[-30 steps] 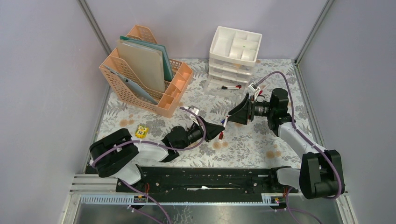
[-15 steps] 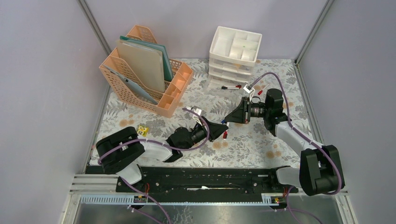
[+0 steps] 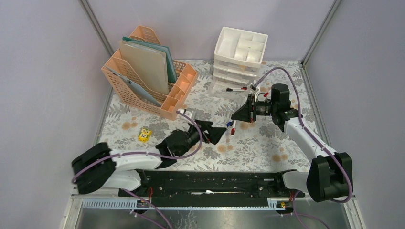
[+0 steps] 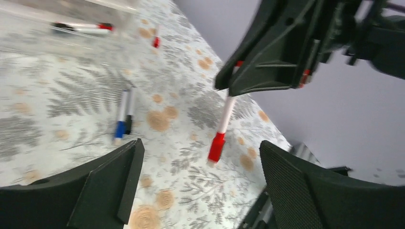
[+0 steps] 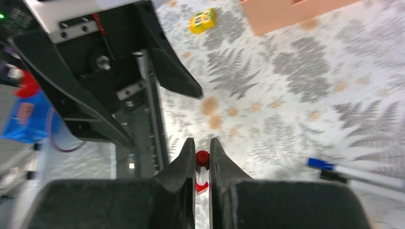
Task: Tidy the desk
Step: Pick up the stationery from the center of the board, then place the stationery in the drawer.
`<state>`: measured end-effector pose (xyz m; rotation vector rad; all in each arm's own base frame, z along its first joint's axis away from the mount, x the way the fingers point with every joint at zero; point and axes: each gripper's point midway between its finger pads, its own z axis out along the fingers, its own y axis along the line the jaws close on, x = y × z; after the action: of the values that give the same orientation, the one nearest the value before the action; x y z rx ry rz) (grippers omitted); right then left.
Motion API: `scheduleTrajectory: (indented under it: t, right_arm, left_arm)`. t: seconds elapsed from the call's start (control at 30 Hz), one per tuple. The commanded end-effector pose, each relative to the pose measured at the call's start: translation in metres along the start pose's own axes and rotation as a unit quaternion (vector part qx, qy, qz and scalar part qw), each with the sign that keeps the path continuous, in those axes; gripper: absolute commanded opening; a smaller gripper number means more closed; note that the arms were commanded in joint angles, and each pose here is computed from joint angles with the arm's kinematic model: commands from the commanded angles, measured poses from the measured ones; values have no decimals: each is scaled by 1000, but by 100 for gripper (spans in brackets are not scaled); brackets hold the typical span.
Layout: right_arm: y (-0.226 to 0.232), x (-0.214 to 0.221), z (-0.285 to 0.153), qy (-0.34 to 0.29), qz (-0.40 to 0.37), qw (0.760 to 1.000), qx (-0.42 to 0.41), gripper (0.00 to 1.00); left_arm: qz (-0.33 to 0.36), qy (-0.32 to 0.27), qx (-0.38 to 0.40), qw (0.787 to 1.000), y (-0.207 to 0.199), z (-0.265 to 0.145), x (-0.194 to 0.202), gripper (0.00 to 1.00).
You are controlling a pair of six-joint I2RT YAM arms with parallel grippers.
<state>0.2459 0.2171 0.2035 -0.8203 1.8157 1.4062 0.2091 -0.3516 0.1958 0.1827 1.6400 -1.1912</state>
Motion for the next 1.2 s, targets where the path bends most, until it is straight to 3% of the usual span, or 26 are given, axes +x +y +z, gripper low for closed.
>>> scheduleTrajectory:
  t: [0.0, 0.13, 0.27, 0.57, 0.9, 1.07, 1.17]
  right_arm:
    - [-14, -19, -15, 27, -138, 986, 87, 0]
    - [-31, -47, -26, 35, -257, 955, 142, 0]
    - [-66, -78, -36, 58, -338, 915, 212, 0]
    - [-148, -123, -41, 133, -425, 841, 306, 0]
    - [-213, -150, -7, 158, -442, 811, 349, 2]
    - [-240, -146, 9, 174, -439, 803, 364, 12]
    - [-256, -143, 10, 184, -427, 797, 387, 24]
  left_arm:
    - [151, 24, -164, 975, 69, -31, -9, 99]
    - [232, 51, -259, 936, 118, -54, -14, 99]
    - [253, 47, -324, 910, 158, -73, -10, 99]
    - [245, 26, -315, 916, 159, -81, -11, 99]
    - [238, 11, -310, 920, 158, -87, -14, 99]
    - [236, 5, -309, 921, 158, -90, -15, 99]
    - [233, 0, -309, 922, 158, -93, -16, 99]
